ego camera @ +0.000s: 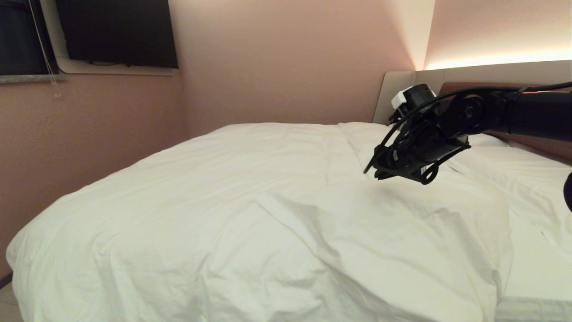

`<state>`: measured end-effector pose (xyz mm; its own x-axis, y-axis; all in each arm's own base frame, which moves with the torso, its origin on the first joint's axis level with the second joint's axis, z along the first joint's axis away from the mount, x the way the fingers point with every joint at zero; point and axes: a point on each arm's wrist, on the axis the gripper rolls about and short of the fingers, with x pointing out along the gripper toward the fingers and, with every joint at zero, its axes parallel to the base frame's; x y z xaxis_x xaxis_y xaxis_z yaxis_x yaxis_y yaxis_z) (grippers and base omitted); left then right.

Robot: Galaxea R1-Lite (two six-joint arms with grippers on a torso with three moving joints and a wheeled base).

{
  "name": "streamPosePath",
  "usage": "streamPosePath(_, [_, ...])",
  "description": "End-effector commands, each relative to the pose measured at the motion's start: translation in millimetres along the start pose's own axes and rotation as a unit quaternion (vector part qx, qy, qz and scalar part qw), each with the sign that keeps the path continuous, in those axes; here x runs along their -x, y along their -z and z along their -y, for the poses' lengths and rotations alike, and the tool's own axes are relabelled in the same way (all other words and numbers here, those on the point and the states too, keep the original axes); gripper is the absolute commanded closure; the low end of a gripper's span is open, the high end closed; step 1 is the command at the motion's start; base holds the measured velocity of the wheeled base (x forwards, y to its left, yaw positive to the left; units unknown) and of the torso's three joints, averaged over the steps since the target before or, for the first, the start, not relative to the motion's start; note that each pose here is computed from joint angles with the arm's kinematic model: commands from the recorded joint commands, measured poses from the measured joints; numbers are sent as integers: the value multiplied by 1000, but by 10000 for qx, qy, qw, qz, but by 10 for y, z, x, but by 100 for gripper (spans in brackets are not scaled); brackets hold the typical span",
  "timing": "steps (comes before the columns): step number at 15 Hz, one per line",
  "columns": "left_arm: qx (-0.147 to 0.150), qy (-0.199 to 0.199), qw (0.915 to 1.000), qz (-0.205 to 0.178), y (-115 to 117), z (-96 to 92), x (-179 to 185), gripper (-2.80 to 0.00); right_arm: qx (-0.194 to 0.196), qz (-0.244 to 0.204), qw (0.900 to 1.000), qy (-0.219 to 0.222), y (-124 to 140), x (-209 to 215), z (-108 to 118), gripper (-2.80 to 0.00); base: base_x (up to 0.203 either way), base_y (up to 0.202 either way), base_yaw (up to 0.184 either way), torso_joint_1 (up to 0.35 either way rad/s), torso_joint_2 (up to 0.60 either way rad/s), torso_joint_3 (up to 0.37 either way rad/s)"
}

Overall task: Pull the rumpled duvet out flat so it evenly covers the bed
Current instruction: Flatten the corners of the folded blanket

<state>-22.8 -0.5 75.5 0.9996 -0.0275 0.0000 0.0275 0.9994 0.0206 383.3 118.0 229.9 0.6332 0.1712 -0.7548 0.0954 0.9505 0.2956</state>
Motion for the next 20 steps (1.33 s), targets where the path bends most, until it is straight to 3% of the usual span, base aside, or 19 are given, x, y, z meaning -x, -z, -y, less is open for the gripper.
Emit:
streamPosePath(1, [-4,0,10000,0,0,0,0,0,232,-179,9995,69,52,-67,-16,0,0,0,0,0,0,0])
streamPosePath(2, [-4,0,10000,0,0,0,0,0,271,-199,9994,69,62,-83,-27,-165,0,0,0,0,0,0])
streamPosePath(3, [-4,0,10000,0,0,0,0,0,296,-205,9993,59,70,-93,-42,-280,0,0,0,0,0,0])
streamPosePath(7, [-4,0,10000,0,0,0,0,0,569,-173,9982,62,82,-151,-73,-280,0,0,0,0,0,0])
streamPosePath(12, [-4,0,10000,0,0,0,0,0,877,-93,9947,530,119,-310,-79,-280,0,0,0,0,0,0])
streamPosePath(15, [-4,0,10000,0,0,0,0,0,1096,-72,9919,637,140,-593,-69,-280,0,0,0,0,0,0])
streamPosePath(20, [-4,0,10000,0,0,0,0,0,1199,-507,9882,803,330,-1200,7,-280,0,0,0,0,0,0])
